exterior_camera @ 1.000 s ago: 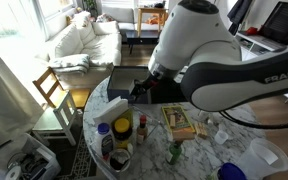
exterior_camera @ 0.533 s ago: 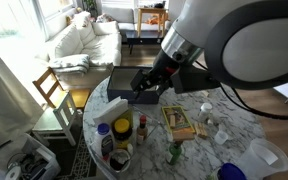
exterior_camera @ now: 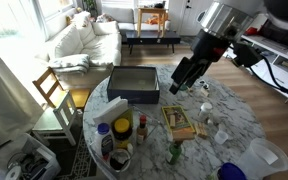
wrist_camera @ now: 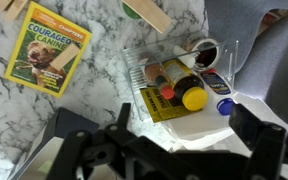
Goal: Put the block on top of the green bottle then put the brown bottle inside the container
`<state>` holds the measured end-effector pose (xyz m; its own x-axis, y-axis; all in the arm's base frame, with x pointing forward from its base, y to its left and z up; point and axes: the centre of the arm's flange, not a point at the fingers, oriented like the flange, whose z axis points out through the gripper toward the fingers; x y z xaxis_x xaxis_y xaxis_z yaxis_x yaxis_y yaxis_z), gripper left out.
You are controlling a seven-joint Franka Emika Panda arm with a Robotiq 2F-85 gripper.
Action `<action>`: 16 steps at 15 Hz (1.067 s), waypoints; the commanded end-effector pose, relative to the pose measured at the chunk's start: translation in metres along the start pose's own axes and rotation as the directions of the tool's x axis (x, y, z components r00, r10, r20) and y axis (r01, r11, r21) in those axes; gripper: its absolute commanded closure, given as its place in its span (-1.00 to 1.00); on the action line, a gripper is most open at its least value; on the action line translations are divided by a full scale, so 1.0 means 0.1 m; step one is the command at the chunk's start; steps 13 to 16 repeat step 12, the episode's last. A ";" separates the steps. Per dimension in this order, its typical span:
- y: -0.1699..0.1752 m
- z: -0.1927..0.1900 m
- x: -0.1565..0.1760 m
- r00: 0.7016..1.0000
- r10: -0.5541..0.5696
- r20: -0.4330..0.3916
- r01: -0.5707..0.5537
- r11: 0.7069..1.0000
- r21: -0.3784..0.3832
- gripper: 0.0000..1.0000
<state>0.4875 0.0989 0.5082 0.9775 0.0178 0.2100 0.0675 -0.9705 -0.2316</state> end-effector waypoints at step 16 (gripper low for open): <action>0.50 -0.32 -0.30 1.000 -0.007 0.022 0.006 1.000 0.029 -1.00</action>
